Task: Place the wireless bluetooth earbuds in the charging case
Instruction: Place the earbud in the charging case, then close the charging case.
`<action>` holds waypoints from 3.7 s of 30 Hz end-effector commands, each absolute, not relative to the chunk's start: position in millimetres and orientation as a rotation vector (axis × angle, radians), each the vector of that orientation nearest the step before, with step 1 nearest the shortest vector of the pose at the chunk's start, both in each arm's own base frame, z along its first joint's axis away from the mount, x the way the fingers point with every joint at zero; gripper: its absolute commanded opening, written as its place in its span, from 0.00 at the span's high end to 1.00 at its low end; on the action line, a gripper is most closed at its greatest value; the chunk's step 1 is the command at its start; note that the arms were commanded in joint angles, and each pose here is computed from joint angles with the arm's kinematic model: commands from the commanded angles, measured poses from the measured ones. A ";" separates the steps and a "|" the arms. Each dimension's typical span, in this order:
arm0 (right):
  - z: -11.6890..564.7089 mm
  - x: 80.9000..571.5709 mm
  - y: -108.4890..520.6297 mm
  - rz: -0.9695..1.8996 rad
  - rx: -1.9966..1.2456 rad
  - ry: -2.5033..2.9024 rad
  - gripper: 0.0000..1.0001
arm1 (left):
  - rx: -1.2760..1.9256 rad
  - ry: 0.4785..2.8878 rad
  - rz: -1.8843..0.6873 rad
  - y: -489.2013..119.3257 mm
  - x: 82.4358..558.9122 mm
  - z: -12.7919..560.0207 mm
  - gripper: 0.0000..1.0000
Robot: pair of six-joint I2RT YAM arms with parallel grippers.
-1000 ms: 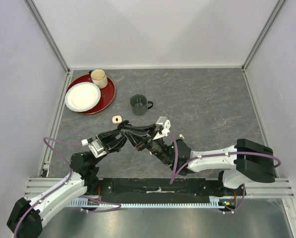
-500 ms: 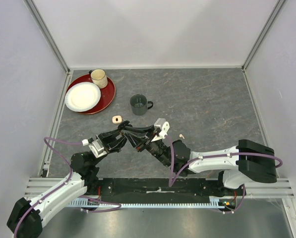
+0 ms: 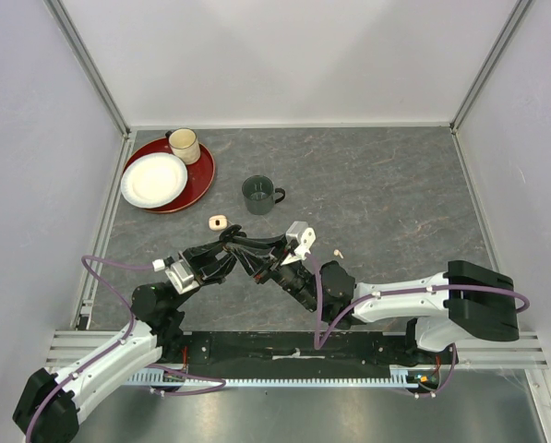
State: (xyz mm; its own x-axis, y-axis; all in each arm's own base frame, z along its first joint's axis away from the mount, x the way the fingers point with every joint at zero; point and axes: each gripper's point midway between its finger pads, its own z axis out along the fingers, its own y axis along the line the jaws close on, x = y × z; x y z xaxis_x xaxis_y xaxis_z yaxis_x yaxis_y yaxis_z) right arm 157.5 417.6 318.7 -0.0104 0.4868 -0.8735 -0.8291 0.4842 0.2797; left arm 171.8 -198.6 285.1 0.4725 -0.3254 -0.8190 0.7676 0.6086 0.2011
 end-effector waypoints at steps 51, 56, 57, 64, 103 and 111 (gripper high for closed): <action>381.5 193.6 339.5 0.873 -0.052 1.183 0.10 | 0.549 0.782 -0.706 -190.5 173.0 308.9 0.98; 390.7 218.8 331.7 0.707 0.018 1.290 0.09 | 0.554 0.777 -0.721 -191.8 171.0 314.2 0.98; 377.9 225.4 335.8 0.636 -0.015 1.344 0.09 | 0.565 0.788 -0.727 -193.8 171.1 312.1 0.98; 392.6 251.6 331.0 0.589 0.010 1.445 0.05 | 0.554 0.781 -0.715 -191.3 171.5 318.5 0.98; 320.3 239.0 327.9 0.920 -0.364 1.827 0.02 | 0.844 0.822 -0.929 -249.6 161.6 284.8 0.98; 311.2 230.3 334.7 0.938 -0.455 1.842 0.02 | 0.857 0.815 -0.962 -257.9 164.9 287.0 0.98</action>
State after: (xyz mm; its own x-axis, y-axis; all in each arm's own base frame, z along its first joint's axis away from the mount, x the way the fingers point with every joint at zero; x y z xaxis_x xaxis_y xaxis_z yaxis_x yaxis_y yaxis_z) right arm 238.0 326.7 289.3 -0.4773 0.1100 -0.8718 -0.5947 0.6900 0.4126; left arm 171.9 -255.6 256.0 0.2843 -0.2706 -0.9198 0.9215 0.3420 0.1842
